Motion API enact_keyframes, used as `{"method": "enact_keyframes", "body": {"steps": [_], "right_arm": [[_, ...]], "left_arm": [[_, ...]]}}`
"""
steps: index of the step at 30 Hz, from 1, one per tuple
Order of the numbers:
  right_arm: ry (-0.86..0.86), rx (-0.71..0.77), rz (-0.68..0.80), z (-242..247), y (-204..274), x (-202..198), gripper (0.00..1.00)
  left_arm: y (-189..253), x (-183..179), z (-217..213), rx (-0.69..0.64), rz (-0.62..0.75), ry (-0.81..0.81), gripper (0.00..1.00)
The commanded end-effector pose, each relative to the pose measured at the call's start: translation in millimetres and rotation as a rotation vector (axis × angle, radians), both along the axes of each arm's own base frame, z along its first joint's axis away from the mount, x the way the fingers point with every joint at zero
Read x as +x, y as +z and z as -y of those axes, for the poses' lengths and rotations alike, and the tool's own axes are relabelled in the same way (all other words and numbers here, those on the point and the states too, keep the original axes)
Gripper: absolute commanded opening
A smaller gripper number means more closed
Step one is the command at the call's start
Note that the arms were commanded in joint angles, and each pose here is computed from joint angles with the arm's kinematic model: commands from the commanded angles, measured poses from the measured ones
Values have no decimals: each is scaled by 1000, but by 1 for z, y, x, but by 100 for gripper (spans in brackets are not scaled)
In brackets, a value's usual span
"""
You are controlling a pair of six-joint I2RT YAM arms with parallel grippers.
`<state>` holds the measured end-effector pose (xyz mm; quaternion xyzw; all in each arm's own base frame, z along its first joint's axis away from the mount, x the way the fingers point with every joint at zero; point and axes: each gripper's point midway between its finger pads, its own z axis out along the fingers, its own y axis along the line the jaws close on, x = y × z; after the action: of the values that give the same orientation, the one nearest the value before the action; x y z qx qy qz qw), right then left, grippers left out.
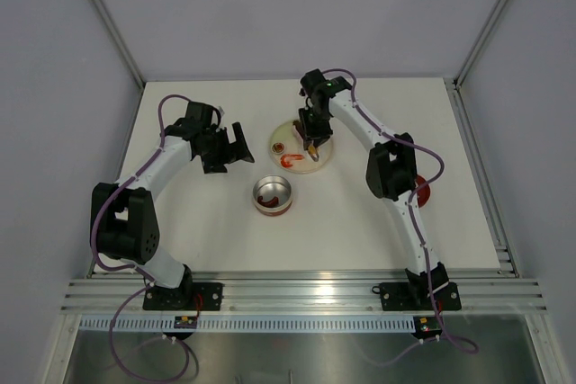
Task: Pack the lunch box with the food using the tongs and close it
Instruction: Pick up the fake food from the plate, then place the fake food in the packing box.
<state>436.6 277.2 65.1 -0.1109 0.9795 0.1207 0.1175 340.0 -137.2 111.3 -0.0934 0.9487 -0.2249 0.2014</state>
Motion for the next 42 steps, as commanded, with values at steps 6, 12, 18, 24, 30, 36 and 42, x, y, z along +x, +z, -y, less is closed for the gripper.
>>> {"method": "enact_keyframes", "body": {"steps": [6, 12, 18, 24, 30, 36, 42], "right_arm": [[8, 94, 181, -3, 89, -3, 0], [28, 109, 192, -1, 106, -26, 0], [104, 92, 163, -7, 104, -94, 0], [202, 132, 116, -28, 99, -177, 0], [276, 110, 71, -42, 90, -222, 0], [303, 103, 54, -51, 81, -225, 0], [309, 102, 44, -58, 73, -223, 9]], "left_arm": [[3, 2, -1, -4, 26, -3, 99], [7, 4, -2, 0, 36, 0, 99], [12, 4, -3, -4, 41, 14, 99], [16, 8, -12, 14, 40, 41, 99], [27, 15, -20, 17, 55, 66, 99], [35, 16, -25, 10, 76, 78, 99], [35, 13, -26, 15, 76, 78, 99]]}}
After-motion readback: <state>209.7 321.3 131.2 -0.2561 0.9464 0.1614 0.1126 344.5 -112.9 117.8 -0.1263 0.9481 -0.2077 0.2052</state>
